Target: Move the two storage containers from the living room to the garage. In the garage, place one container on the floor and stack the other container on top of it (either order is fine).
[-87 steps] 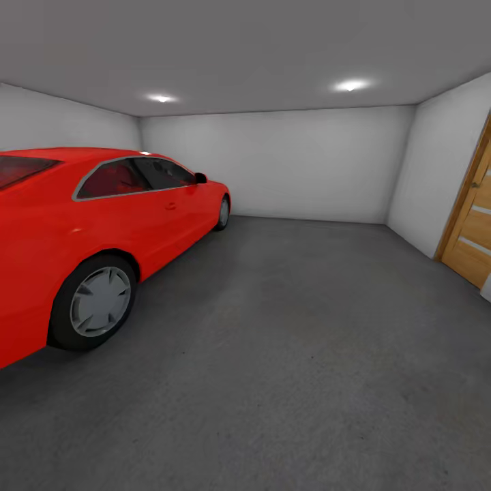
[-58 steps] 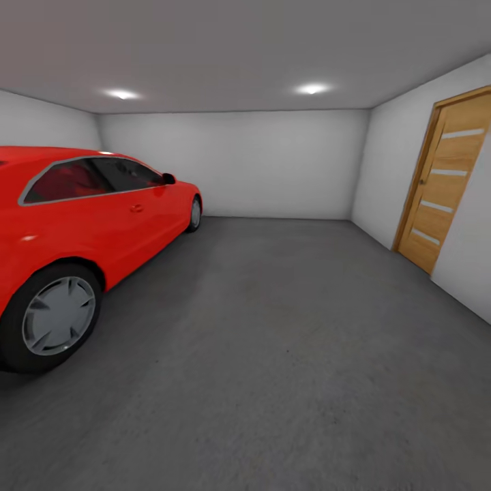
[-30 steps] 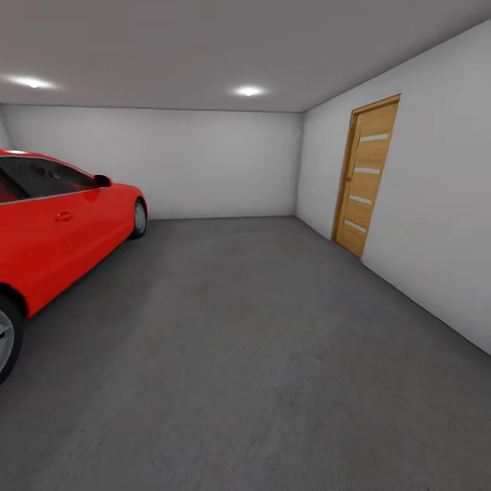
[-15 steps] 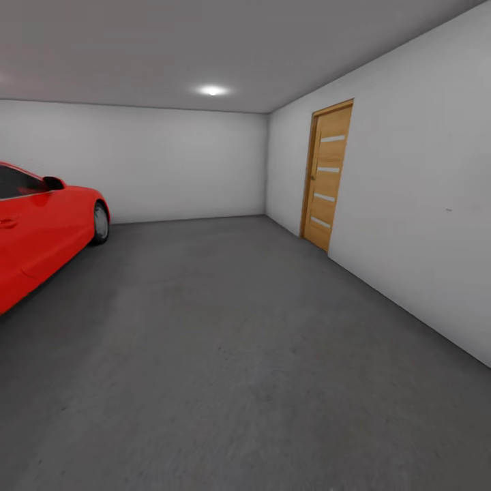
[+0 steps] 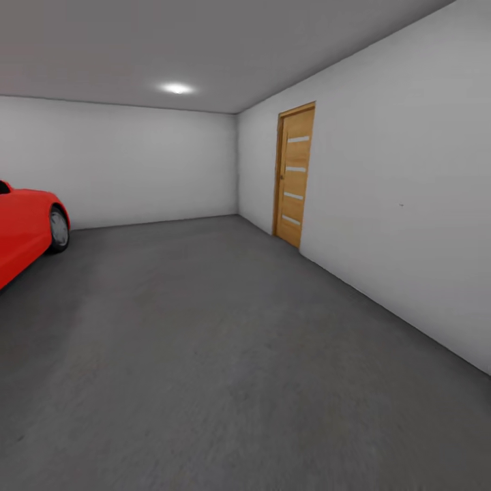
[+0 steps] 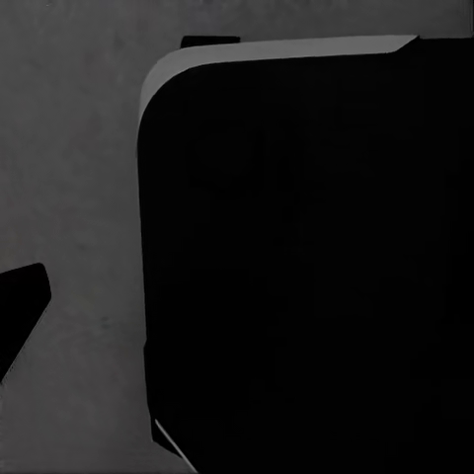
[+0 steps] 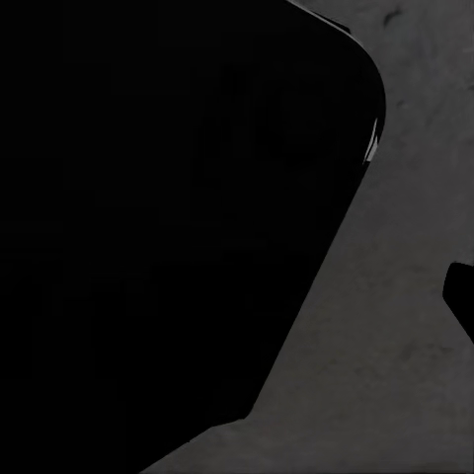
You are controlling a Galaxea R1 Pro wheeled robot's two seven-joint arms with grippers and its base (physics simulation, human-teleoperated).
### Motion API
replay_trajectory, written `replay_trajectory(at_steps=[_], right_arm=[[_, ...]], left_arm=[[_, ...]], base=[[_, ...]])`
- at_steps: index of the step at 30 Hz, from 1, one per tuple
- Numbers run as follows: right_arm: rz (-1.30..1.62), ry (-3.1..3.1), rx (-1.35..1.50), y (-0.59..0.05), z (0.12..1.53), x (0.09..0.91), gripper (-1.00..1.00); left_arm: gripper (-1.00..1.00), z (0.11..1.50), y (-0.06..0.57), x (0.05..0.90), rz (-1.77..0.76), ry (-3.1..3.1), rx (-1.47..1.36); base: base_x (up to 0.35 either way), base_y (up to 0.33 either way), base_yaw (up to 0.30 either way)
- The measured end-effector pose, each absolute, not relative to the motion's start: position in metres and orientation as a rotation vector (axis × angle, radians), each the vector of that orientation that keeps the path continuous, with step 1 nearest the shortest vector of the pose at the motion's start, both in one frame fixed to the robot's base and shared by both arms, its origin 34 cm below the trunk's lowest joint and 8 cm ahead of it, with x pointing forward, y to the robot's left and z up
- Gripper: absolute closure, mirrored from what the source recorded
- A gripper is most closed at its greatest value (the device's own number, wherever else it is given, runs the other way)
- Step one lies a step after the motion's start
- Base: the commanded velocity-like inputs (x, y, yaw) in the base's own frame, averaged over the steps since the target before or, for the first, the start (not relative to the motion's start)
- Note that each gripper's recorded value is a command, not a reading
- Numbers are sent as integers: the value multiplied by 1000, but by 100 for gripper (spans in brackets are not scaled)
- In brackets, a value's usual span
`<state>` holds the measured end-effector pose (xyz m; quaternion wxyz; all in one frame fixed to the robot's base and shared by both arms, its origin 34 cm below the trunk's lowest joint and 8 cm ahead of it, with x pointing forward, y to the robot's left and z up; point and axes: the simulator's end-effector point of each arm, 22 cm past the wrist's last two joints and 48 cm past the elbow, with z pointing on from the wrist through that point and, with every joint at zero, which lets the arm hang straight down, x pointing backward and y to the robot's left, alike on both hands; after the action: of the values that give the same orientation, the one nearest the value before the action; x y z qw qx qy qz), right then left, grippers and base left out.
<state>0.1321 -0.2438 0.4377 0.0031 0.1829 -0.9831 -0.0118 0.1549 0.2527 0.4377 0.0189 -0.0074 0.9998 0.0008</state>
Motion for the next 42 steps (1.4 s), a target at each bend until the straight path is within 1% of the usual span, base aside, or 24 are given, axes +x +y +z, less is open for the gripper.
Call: replay_trajectory(at_steps=[3, 8, 42], right_arm=[[-37, -3082, 574, -244, 438, 132, -100], [-37, -3083, 574, -244, 438, 132, -100], [-36, -3082, 572, -244, 438, 132, -100]], left_arm=[[-100, 438, 251, 155, 1, 3104, -26], [-100, 438, 251, 154, -1, 3106, -28], [-100, 438, 252, 154, 1, 3105, -44]], base=[[36, 0, -139], [236, 0, -34], [321, 0, -1]])
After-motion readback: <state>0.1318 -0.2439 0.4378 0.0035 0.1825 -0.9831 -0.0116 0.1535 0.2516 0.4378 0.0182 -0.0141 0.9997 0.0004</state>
